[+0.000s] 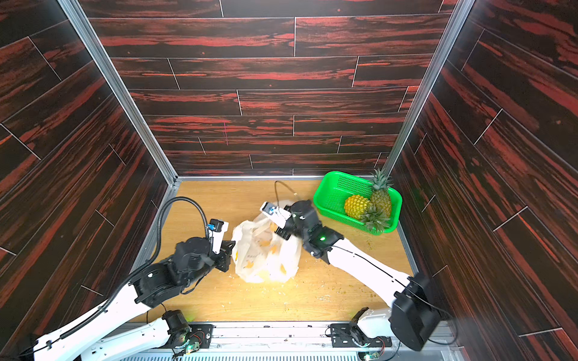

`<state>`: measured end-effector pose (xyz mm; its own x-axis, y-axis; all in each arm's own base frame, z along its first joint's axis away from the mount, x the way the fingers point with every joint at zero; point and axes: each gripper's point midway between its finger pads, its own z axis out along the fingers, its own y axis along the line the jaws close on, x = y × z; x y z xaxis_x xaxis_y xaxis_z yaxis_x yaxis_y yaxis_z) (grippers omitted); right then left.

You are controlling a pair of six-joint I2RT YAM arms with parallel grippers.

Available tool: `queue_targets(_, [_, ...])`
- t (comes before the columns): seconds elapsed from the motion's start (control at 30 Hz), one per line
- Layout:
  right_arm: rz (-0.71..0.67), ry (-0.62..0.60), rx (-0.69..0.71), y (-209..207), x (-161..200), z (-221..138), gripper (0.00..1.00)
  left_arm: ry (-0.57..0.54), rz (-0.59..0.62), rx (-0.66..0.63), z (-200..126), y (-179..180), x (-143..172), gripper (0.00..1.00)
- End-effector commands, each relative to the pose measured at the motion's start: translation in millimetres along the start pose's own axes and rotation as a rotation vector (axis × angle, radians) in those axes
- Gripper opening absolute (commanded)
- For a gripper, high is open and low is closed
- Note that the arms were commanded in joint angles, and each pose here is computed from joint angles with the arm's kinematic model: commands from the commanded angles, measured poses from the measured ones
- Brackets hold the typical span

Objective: Place the pineapple into a plastic bag & tie a knot
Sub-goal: Open the plastic bag at the center of the board.

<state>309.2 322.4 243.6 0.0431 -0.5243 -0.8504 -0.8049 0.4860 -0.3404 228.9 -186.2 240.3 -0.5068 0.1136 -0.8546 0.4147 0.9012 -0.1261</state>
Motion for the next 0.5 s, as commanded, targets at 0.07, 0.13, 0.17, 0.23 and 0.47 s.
queue_targets(0.07, [0.167,-0.029,-0.01,3.7,-13.4,4.9,0.0,0.069,-0.042,-0.145,9.3,24.3,20.5,0.33])
queue_targets(0.13, [0.194,-0.022,-0.024,8.2,-14.1,8.9,0.0,0.086,-0.053,-0.181,9.7,29.6,23.1,0.47])
queue_targets(0.17, [0.203,-0.017,-0.029,9.7,-14.1,11.0,0.0,0.083,-0.059,-0.2,9.5,32.0,21.1,0.53])
queue_targets(0.23, [0.212,-0.014,-0.036,11.6,-16.4,13.6,0.0,0.114,-0.05,-0.239,5.9,39.1,26.6,0.62])
queue_targets(0.47, [0.25,-0.029,-0.075,16.0,-29.8,18.1,0.0,0.213,0.012,-0.277,12.3,43.2,44.5,0.82])
